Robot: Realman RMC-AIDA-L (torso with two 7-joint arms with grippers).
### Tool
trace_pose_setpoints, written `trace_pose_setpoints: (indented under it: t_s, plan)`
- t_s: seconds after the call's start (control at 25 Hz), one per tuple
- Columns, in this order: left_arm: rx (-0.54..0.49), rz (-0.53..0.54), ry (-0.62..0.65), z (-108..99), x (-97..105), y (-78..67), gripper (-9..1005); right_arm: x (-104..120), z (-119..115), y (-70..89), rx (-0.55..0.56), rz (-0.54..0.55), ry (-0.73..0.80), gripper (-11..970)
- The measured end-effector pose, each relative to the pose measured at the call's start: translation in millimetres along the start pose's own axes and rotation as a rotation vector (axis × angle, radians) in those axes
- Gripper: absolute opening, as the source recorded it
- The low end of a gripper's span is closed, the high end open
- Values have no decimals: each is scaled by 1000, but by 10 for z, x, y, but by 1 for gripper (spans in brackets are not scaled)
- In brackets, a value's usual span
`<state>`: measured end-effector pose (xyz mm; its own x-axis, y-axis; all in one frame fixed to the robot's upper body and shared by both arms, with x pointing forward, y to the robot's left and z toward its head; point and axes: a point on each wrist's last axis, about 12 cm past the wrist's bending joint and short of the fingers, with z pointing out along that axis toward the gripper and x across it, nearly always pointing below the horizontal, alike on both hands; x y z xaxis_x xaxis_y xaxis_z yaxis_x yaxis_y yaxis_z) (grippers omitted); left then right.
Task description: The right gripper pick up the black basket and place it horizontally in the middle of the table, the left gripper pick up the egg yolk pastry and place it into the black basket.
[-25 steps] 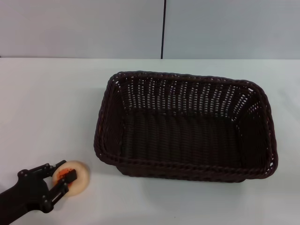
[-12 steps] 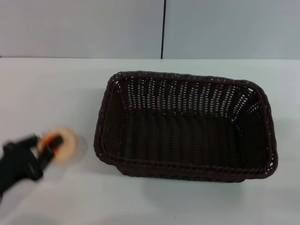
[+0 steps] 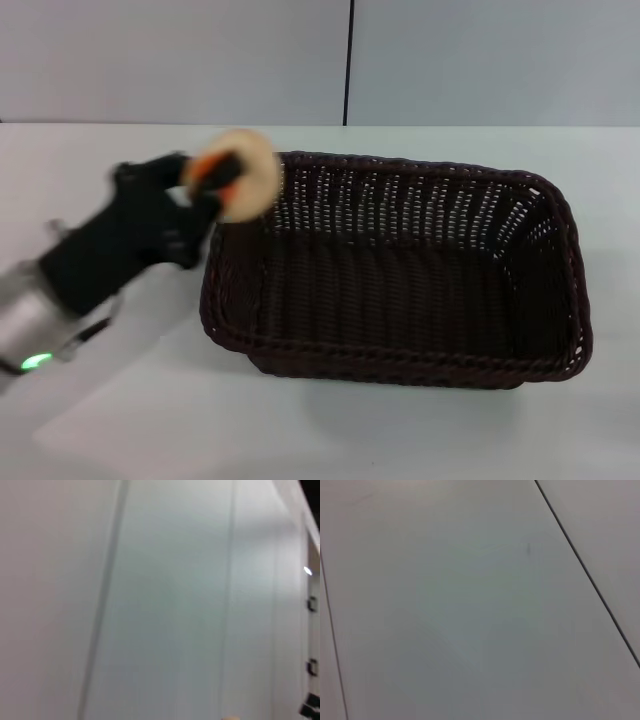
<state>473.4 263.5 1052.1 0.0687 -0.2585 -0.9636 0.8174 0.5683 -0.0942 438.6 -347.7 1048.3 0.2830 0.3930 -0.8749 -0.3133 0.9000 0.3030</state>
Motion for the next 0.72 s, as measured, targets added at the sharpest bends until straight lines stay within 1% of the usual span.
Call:
trace_pose_setpoints:
  t_s: [0.12,0.24,0.36,0.44,0.48,0.52,0.56,0.64,0.68,0.72]
  plan:
    - [15,-3,24,269,132,-80,146,29,18,24,-8,8,9,797]
    - [17,-18,65,400,238,-154,181,61,33,40,-5,7,15,797]
    - [16,-14,88,428,290,-194,216,64,40,38,-2,-15,13,797]
    - [-17,-12,80,386,283,-168,239,56,36,27,7,-26,7,797]
    - [-40,-10,72,357,276,-151,286,52,33,22,12,-28,4,797]
    - [-113,2,60,251,259,-86,332,37,26,2,27,-33,-5,797]
    - [-113,2,60,251,259,-86,379,37,26,2,27,-33,-5,797]
    - [-210,27,54,100,250,-18,472,27,26,-10,35,-36,-12,797]
    - [-277,52,45,-7,245,8,521,25,29,-13,37,-37,-14,797]
    - [-389,96,31,-182,233,38,570,22,18,-24,53,-37,-21,797]
